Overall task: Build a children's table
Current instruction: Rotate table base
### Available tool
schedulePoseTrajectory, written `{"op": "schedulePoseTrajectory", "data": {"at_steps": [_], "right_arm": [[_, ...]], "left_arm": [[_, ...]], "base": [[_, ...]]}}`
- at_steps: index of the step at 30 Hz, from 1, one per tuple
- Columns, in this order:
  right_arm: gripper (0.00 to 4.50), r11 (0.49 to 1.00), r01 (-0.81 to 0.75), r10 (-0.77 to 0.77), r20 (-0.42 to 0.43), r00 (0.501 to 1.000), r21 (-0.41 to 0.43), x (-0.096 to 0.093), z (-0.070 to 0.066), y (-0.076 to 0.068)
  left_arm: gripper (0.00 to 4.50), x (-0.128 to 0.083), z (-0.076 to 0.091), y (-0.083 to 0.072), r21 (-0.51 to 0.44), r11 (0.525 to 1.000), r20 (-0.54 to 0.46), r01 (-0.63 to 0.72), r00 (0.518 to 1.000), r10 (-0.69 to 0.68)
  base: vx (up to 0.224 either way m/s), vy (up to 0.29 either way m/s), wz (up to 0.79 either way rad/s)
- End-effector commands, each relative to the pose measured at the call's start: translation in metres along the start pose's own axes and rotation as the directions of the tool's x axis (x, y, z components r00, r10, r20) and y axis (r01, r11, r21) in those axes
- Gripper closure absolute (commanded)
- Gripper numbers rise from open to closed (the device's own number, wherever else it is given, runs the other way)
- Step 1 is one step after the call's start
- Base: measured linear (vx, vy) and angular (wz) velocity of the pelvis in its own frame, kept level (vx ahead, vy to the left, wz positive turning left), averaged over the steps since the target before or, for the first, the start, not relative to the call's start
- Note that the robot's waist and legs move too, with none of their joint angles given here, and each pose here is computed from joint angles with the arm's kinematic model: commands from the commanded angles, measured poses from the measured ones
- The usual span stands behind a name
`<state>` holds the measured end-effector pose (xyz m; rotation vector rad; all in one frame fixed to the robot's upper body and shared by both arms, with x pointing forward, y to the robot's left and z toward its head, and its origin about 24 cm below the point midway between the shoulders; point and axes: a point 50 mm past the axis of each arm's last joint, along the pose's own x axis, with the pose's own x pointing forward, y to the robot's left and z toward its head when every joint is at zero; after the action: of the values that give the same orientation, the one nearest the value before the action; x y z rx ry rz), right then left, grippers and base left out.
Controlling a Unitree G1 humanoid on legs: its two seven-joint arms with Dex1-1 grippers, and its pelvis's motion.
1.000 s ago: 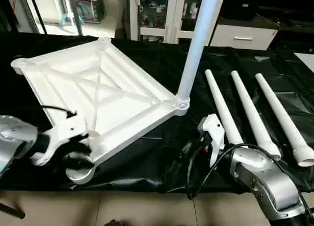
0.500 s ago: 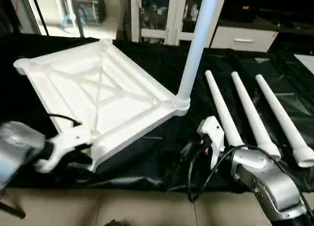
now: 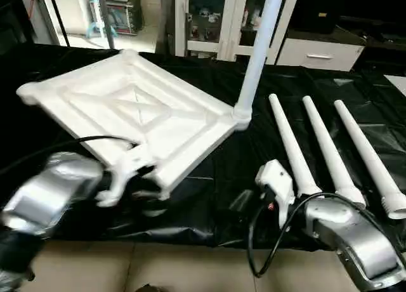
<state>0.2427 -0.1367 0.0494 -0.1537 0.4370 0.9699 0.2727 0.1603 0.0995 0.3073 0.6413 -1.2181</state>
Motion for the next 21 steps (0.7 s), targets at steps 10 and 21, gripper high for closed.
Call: {"op": "schedulePoseTrajectory", "data": {"at_steps": [10, 21], "right_arm": [[0.0, 0.934, 0.35, -0.355, 0.098, 0.93, 0.066, -0.015, 0.018, -0.047], [0.0, 0.994, 0.103, -0.106, 0.137, 0.985, 0.029, -0.014, 0.019, -0.015]], "left_arm": [[2.18, 0.052, 0.044, 0.01, 0.079, 0.984, 0.272, -0.161, 0.953, 0.134], [2.18, -0.041, 0.012, 0.039, 0.305, 0.942, -0.029, -0.139, 0.988, 0.155]], "base": [[0.0, 0.0, 0.0], [0.0, 0.0, 0.0]]}}
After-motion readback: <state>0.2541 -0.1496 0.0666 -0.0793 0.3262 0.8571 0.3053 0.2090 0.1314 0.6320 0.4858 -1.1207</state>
